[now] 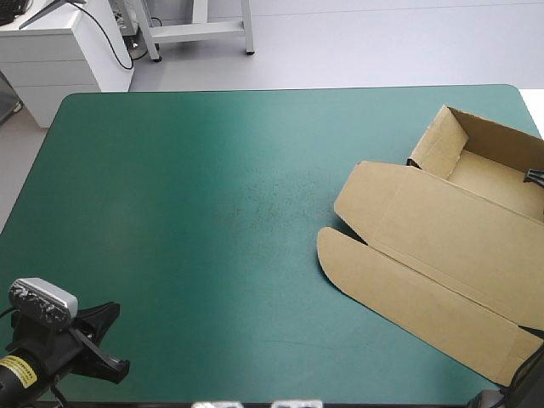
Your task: Fold the box
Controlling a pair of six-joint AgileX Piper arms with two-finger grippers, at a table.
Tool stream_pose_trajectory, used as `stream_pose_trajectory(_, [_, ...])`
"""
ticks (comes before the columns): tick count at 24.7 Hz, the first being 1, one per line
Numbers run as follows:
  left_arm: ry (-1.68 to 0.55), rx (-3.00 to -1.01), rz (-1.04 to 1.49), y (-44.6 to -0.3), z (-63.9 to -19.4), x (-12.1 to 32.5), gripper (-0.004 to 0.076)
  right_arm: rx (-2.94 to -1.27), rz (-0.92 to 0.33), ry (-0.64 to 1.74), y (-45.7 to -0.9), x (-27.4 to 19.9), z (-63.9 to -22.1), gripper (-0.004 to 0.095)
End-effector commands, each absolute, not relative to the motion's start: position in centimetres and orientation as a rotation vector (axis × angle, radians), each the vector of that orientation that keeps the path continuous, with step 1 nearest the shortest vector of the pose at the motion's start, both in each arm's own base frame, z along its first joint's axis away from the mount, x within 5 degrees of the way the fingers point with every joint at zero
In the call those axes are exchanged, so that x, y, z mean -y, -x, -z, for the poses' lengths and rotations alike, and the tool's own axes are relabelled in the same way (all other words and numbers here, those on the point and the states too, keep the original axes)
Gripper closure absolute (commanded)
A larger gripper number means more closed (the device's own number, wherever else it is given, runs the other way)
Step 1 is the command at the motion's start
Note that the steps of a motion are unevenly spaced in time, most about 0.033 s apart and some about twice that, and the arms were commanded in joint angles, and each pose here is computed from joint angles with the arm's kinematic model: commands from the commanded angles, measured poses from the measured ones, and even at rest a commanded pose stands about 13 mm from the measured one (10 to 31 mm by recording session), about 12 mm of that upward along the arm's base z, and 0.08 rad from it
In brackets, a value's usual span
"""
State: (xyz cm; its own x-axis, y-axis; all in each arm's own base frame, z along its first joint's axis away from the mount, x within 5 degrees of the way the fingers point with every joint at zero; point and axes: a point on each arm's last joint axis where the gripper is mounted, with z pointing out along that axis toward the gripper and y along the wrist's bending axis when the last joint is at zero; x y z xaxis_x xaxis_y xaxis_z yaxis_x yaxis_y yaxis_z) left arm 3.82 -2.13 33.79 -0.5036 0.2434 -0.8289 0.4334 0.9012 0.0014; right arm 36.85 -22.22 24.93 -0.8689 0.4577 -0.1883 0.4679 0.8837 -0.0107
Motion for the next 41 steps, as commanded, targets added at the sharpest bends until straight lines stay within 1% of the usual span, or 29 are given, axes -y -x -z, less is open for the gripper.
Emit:
stream_pose_trajectory(1, [-0.466,-2.039,0.289,-4.1,-35.0,2.4,0.0731,-2.780,0.116,-0.666,-36.5,22.1,-28.9,0.0243])
stream_pose_trajectory(2, [-0.466,-2.039,0.293,-4.1,-35.1,2.4,0.0731,-2.773,0.132,-0.668,-36.5,22.2,-29.4,0.0188])
stream_pose_trajectory(3, [-0.465,-2.040,0.301,-4.1,-35.1,2.5,0.0731,-2.750,0.138,-0.681,-36.6,22.3,-30.0,0.0181])
stream_pose_trajectory(10, [-0.460,-2.041,0.311,-4.1,-35.1,2.5,0.0731,-2.613,0.159,-0.654,-36.1,21.8,-34.7,0.0186])
stream_pose_trajectory(13, [-0.407,-2.054,0.394,-3.9,-35.1,2.8,0.0731,-2.537,0.095,-0.627,-35.2,20.6,-37.3,0.0193])
stream_pose_trajectory(15, [-0.406,-2.058,0.418,-3.8,-35.1,2.9,0.0731,-2.484,0.024,-0.594,-34.6,19.5,-39.1,0.0235])
stream_pose_trajectory(16, [-0.407,-2.062,0.427,-3.8,-35.1,3.0,0.0731,-2.449,-0.036,-0.583,-34.3,18.8,-40.0,0.0281])
stream_pose_trajectory(18, [-0.410,-2.073,0.429,-3.7,-35.0,3.0,0.0731,-2.394,-0.118,-0.486,-33.5,17.2,-41.9,0.0419])
stream_pose_trajectory(20, [-0.417,-2.094,0.430,-3.6,-34.8,3.0,0.0731,-2.337,-0.184,-0.407,-32.4,15.2,-43.9,0.0640])
stream_pose_trajectory(22, [-0.420,-2.104,0.429,-3.6,-34.8,3.0,0.0731,-2.313,-0.201,-0.342,-31.4,13.3,-45.2,0.0885])
stream_pose_trajectory(23, [-0.416,-2.105,0.433,-3.6,-34.8,3.0,0.0731,-2.309,-0.206,-0.305,-30.9,12.0,-45.7,0.0920])
stream_pose_trajectory(26, [-0.412,-2.099,0.430,-3.6,-34.8,3.0,0.0731,-2.301,-0.223,-0.155,-29.2,7.9,-46.9,0.0914])
stream_pose_trajectory(29, [-0.434,-2.071,0.413,-3.7,-35.0,3.0,0.0731,-2.265,-0.254,0.065,-27.3,2.7,-47.9,0.0914])
stream_pose_trajectory(30, [-0.461,-2.037,0.394,-3.7,-35.1,2.9,0.0731,-2.225,-0.242,0.203,-25.7,-0.1,-48.5,0.0914])
stream_pose_trajectory(31, [-0.470,-2.023,0.388,-3.6,-35.2,2.9,0.0731,-2.202,-0.221,0.270,-24.6,-1.4,-48.7,0.0914])
stream_pose_trajectory(32, [-0.493,-1.988,0.372,-3.1,-35.3,2.7,0.0731,-2.156,-0.165,0.387,-22.3,-3.4,-48.9,0.0914])
stream_pose_trajectory(33, [-0.495,-1.969,0.371,-2.7,-35.4,2.5,0.0731,-2.128,-0.137,0.442,-21.1,-4.2,-48.9,0.0914])
stream_pose_trajectory(34, [-0.491,-1.940,0.372,-2.0,-35.1,2.3,0.0731,-2.075,-0.115,0.512,-18.9,-5.1,-48.6,0.0914])
stream_pose_trajectory(36, [-0.487,-1.909,0.374,-0.8,-34.0,1.8,0.0731,-2.038,-0.123,0.571,-15.7,-5.4,-47.1,0.0914])
stream_pose_trajectory(37, [-0.484,-1.891,0.375,-0.2,-33.2,1.6,0.0731,-2.020,-0.145,0.546,-13.8,-4.9,-45.8,0.0914])
stream_pose_trajectory(41, [-0.475,-1.823,0.376,1.5,-31.3,0.9,0.0731,-1.907,-0.144,0.489,-9.8,-3.5,-41.7,0.0929])
